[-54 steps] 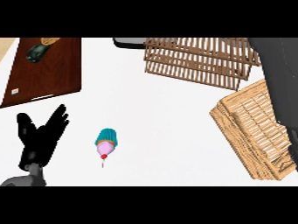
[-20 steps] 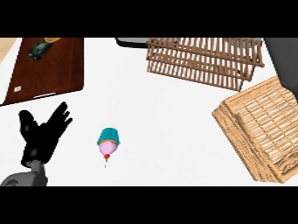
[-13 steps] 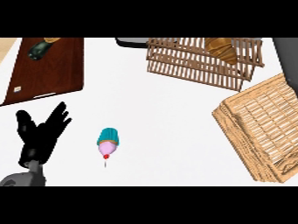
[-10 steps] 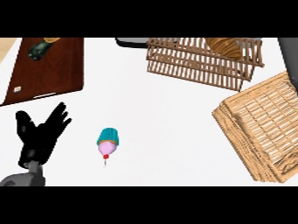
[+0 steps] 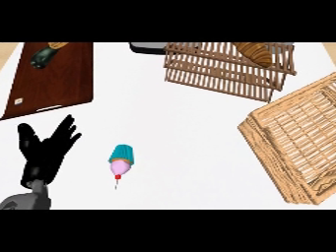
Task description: Pick the croissant from the placemat and place it in the tiered shelf
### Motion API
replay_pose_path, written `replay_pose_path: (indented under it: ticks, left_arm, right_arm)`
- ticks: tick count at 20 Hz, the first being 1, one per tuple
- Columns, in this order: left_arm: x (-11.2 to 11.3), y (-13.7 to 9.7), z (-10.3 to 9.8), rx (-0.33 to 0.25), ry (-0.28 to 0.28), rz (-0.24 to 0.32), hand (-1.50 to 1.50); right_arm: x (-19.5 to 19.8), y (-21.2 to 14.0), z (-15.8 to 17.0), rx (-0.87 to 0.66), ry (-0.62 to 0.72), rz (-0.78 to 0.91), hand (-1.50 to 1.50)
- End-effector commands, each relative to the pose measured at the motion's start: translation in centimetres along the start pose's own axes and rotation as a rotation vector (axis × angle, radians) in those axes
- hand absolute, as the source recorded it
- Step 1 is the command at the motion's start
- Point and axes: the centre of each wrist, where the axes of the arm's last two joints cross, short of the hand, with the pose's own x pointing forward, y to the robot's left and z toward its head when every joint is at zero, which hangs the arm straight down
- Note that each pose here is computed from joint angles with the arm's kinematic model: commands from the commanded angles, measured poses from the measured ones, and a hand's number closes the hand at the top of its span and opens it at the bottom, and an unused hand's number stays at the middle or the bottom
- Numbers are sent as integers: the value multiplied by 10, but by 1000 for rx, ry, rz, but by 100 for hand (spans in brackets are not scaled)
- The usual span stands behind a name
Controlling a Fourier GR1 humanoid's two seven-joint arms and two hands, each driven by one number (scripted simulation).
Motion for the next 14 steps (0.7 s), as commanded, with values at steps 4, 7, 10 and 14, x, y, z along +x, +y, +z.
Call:
replay_pose_path:
  ticks: [4, 7, 10, 14]
  left_arm:
    - [-15, -4, 1, 11, 41, 3, 0]
    - [1, 13, -3, 34, 30, -2, 0]
    - [-5, 4, -1, 44, 40, 17, 0]
    - [-15, -4, 12, 37, 49, 16, 0]
  right_arm:
    - [-11, -39, -18, -236, 15, 3, -150]
    - [-13, -80, -31, -323, 36, -59, -150]
    - [-7, -110, -35, -397, 87, -124, -150]
    - [-6, -170, -33, -350, 91, -142, -150]
